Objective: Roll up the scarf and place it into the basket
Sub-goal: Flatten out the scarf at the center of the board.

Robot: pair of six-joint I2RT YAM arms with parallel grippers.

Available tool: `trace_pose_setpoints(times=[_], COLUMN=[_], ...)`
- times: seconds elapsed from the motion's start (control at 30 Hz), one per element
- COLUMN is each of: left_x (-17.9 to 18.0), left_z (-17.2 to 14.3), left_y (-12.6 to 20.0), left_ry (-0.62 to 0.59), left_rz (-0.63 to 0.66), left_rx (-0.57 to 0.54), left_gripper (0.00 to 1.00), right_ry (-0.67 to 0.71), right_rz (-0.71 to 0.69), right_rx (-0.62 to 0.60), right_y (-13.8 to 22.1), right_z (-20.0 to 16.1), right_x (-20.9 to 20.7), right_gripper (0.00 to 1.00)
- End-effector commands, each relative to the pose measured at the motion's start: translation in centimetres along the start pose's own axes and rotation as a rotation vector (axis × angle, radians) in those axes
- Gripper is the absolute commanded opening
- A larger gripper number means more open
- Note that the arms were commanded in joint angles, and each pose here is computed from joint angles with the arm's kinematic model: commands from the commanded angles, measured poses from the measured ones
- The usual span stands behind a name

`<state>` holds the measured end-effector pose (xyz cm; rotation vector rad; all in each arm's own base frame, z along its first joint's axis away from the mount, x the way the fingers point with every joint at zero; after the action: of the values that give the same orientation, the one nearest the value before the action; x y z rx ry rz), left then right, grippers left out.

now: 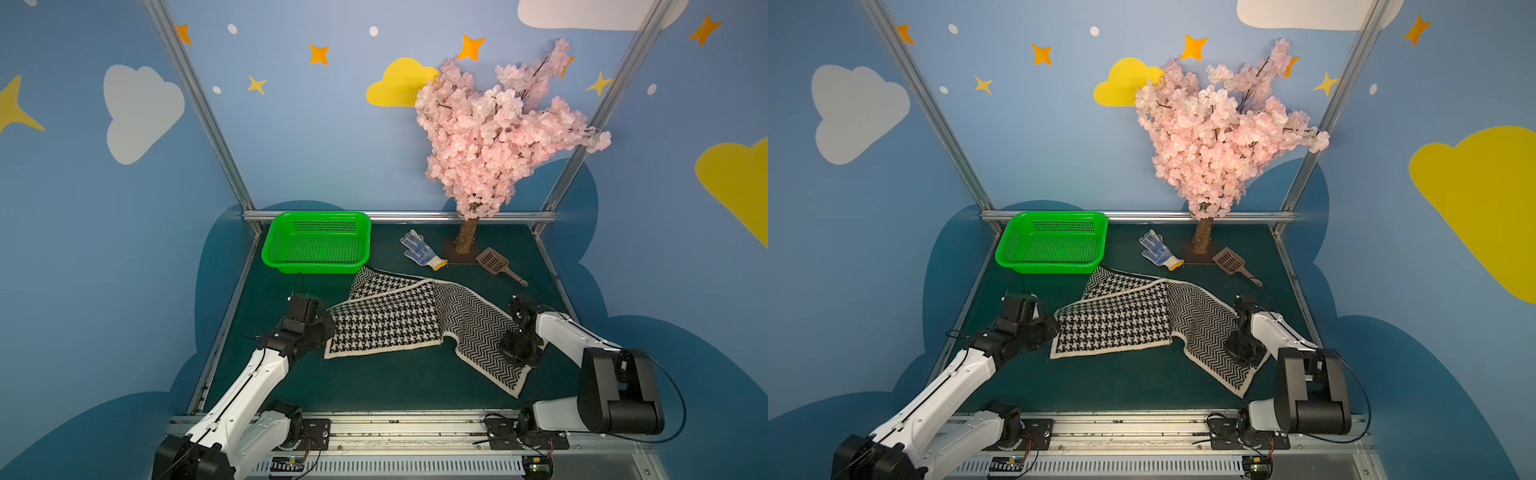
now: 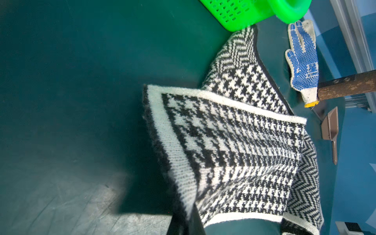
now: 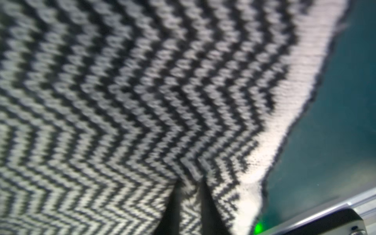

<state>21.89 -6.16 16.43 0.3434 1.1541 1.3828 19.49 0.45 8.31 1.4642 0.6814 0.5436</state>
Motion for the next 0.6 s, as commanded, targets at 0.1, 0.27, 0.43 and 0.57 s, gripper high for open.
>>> trace_pose_setpoints(times=[0.1,0.27,0.43,0.57], left_x=[0.9,1.7,2.8,3.9], left_z=[1.5,3.3,5.5,7.1], left_y=[2.2,3.6,5.3,6.5], left_ry=[-0.009,0.035,0.042,0.083], left_rz=[0.035,0.063,0.166,0.199], left_rx=[-0.044,-0.093,-0.142,-0.196], left_gripper=[0.08,0.08,0.04,0.03], right_ry=[0.036,0.004,-0.104,-0.245], right_rz=[-0.02,0.064,0.293,0.499], right_rx=[0.075,-0.011,-0.153,-0.352], right_y=[-0.6,1.6,7.8,13.3], right_z=[0.3,0.9,2.8,3.5], right_x=[0.0,-0.7,-3.2,-6.0], right_gripper=[0.0,0.0,0.0,0.0])
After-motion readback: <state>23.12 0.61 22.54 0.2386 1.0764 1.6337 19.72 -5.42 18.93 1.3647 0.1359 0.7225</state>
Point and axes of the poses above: each gripper's point midway between its finger pads, its own y axis back along the fingers, its own x axis along the line the jaws close on, z = x × y, the point moved 7 cm from there along y, back along the fingers, and after that the axes turned 9 degrees about -y, right-handed, at the moved point
